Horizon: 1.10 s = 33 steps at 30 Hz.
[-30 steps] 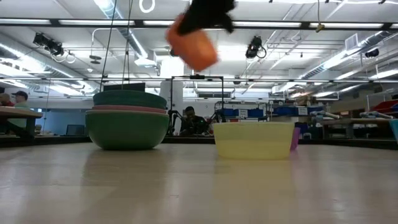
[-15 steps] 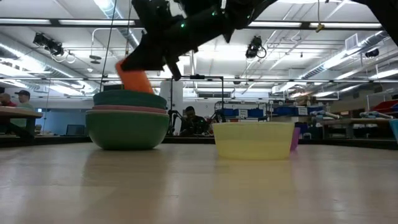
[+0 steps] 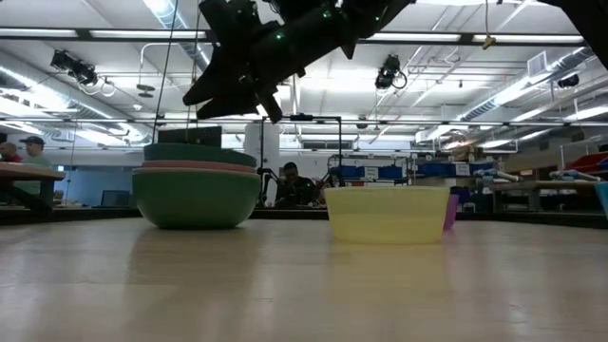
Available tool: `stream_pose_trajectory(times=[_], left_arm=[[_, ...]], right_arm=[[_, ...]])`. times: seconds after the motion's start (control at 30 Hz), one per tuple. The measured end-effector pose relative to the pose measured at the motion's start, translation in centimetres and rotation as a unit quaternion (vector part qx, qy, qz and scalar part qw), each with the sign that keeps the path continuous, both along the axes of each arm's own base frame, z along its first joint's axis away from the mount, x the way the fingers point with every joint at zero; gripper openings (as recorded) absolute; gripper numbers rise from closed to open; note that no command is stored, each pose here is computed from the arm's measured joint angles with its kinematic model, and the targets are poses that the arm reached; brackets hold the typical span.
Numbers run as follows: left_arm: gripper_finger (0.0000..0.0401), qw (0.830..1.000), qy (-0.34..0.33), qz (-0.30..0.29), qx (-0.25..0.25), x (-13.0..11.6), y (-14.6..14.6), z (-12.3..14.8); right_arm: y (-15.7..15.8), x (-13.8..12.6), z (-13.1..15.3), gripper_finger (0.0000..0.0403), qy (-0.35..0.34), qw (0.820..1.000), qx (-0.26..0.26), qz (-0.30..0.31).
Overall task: Nest bowls inside each other
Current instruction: Stack the yellow bowl on top of the orange bowl
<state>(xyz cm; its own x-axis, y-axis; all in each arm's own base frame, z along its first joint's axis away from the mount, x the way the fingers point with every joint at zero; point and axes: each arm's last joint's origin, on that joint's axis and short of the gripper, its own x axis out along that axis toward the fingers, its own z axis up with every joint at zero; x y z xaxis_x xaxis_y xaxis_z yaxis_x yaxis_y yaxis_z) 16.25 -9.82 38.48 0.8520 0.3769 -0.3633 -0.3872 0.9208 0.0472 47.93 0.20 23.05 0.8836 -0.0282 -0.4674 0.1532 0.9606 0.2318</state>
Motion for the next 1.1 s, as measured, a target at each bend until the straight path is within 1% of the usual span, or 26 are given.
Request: stream_pose_trajectory(times=[0.13, 0.27, 0.37, 0.47, 0.53, 0.63, 0.73, 0.83, 0.9, 1.0, 1.1], left_arm=[[0.0152, 1.000, 0.001, 0.000, 0.001, 0.0, 0.0, 0.0], [0.0152, 1.000, 0.002, 0.000, 0.001, 0.0, 0.0, 0.0], [0.0152, 1.000, 0.006, 0.000, 0.004, -0.1, 0.0, -0.1], [0.0152, 1.000, 0.010, -0.003, 0.004, -0.1, 0.1, -0.2], [0.0152, 1.000, 0.015, -0.006, 0.004, -0.1, 0.1, -0.2], [0.0152, 1.000, 0.016, -0.008, 0.002, -0.1, 0.1, -0.2], [0.0152, 1.000, 0.022, -0.018, -0.005, -0.1, 0.0, -0.3], [0.0152, 0.999, 0.026, -0.023, -0.008, 0.0, -0.1, -0.4], [0.0152, 0.999, 0.031, -0.025, -0.006, 0.2, -0.3, -0.5], [0.0152, 0.999, 0.042, -0.032, -0.005, 0.6, -0.6, -0.9], [0.0152, 0.998, 0.051, -0.032, 0.002, 1.0, -1.0, -1.3]], right_arm=[[0.5, 0.1, 1.0, 0.0147, 0.021, 1.000, -0.007, 0.008], [1.6, -1.1, 2.2, 0.0146, 0.081, 0.996, -0.024, 0.005], [3.1, -3.5, 3.9, 0.0141, 0.141, 0.989, -0.050, -0.013], [4.9, -7.0, 5.6, 0.0137, 0.218, 0.973, -0.063, -0.046], [6.2, -9.4, 6.5, 0.0135, 0.268, 0.960, -0.054, -0.068], [8.4, -13.2, 7.9, 0.0134, 0.325, 0.940, -0.024, -0.099], [10.9, -16.0, 9.0, 0.0134, 0.347, 0.930, -0.002, -0.124], [13.4, -17.8, 9.6, 0.0132, 0.343, 0.930, 0.022, -0.130], [14.9, -18.6, 9.6, 0.0132, 0.340, 0.932, 0.026, -0.122], [16.4, -18.6, 8.7, 0.0132, 0.337, 0.934, 0.009, -0.120], [17.1, -17.2, 6.4, 0.0131, 0.336, 0.936, -0.006, -0.101]])
